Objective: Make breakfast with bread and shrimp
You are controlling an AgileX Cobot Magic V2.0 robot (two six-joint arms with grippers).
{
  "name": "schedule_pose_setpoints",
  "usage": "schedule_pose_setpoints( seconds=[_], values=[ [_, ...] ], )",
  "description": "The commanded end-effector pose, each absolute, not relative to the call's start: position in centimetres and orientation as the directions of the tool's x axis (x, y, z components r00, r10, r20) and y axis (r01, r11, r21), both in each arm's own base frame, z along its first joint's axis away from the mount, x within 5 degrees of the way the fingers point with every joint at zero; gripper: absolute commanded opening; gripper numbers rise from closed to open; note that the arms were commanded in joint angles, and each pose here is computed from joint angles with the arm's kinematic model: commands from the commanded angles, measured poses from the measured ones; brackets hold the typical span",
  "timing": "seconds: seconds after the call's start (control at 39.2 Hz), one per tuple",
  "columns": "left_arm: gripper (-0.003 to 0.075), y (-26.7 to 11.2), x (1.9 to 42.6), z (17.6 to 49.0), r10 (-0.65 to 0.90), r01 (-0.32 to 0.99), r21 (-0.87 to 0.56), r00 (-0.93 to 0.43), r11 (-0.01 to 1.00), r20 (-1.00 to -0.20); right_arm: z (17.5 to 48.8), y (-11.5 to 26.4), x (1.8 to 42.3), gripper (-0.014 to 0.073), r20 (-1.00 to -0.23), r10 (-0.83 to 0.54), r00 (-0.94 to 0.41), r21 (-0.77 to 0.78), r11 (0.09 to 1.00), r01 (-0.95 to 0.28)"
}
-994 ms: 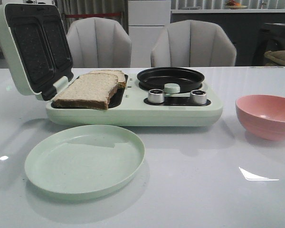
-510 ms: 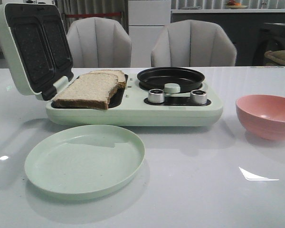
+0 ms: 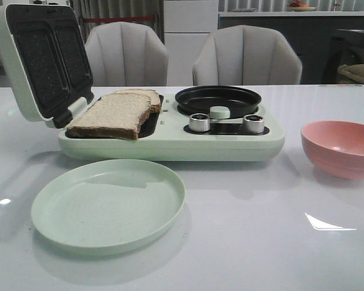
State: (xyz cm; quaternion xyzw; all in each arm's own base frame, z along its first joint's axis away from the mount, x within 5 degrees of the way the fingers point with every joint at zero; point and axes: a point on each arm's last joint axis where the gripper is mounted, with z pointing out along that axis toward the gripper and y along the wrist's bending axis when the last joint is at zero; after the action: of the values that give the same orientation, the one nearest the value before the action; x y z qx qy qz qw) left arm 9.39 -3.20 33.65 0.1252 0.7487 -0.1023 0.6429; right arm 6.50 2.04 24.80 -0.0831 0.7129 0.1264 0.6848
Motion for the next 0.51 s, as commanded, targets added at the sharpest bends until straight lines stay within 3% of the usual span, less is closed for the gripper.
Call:
schedule_pose_setpoints(
  seconds=[0.0, 0.18, 0.48],
  values=[
    [0.0323, -4.1, 11.2, 36.4, 0.023, 0.338, 0.014, -0.024, 0.941, -0.999, 26.4, 1.9, 6.5, 0.0601, -0.995, 0.078, 0.055, 0.06, 0.958, -0.281],
    [0.0322, -4.6, 15.2, 37.9, 0.029, 0.278, 0.006, -0.079, 0.961, -0.996, 26.4, 1.9, 6.5, 0.0601, -0.995, 0.078, 0.055, 0.06, 0.958, -0.281],
    [0.0322, -1.4, 22.9, 40.1, -0.21, 0.022, -0.218, -0.191, 0.976, -0.959, 26.4, 1.9, 6.5, 0.0601, -0.995, 0.078, 0.055, 0.06, 0.958, -0.281]
  ],
)
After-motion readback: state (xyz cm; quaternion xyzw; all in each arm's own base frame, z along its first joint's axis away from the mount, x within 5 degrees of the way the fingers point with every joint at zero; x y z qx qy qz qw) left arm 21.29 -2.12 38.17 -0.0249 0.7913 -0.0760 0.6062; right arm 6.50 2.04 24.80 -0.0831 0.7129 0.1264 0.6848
